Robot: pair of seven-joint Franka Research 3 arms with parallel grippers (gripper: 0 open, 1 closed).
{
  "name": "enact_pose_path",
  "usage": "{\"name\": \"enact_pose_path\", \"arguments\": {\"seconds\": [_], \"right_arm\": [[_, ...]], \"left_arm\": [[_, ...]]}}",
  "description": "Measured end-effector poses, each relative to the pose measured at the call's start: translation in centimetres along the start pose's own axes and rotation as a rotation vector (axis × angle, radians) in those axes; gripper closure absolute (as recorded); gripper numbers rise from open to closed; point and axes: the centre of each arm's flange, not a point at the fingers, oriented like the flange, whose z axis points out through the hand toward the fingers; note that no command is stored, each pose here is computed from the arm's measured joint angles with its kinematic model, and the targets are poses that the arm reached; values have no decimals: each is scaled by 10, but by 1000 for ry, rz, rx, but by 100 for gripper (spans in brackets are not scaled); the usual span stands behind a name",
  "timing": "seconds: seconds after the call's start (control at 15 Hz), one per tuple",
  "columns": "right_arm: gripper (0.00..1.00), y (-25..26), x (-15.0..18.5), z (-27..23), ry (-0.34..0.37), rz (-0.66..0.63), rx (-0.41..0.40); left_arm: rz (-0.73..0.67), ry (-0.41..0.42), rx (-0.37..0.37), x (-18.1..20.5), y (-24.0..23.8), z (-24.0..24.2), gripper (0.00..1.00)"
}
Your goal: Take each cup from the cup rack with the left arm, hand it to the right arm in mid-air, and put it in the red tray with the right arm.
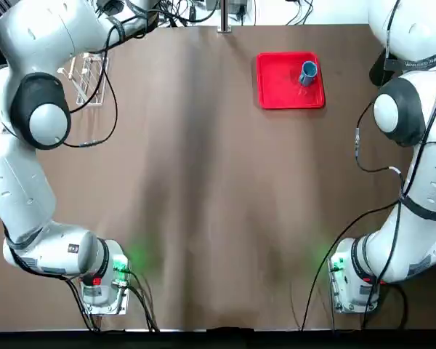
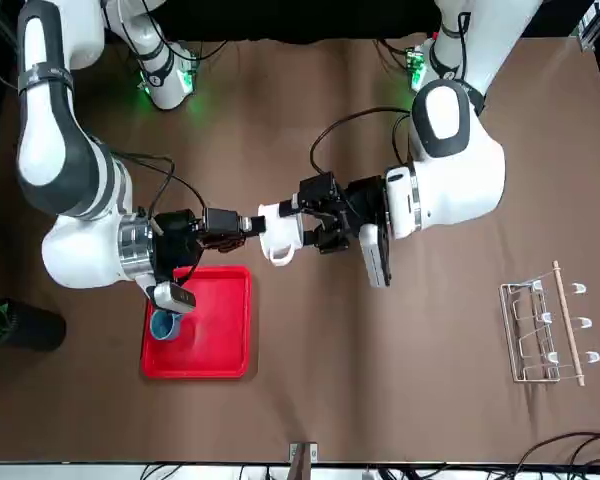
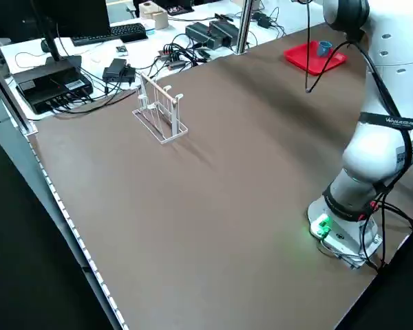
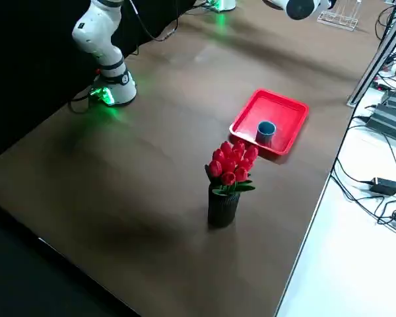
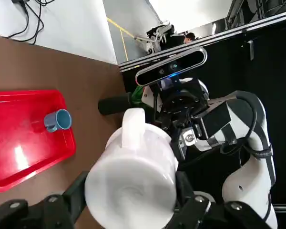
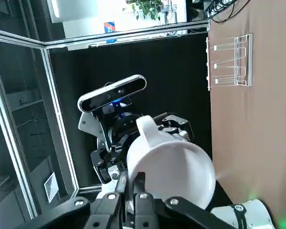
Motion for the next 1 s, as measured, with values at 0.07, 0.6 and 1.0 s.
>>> {"name": "enact_pose_path", "arguments": {"seconds": [0.07,0.6,1.0], "right_arm": [[93,0,0,0,0,0,0],[93,7,0,-2,-7,-18,-79],[93,26,0,-17,-33,-108,-289]], "left_arm": [[0,0,0,0,0,0,23],[-62,19,33,6,-3,-13,0],[-37,-73,369,11,-49,-55,0]]}}
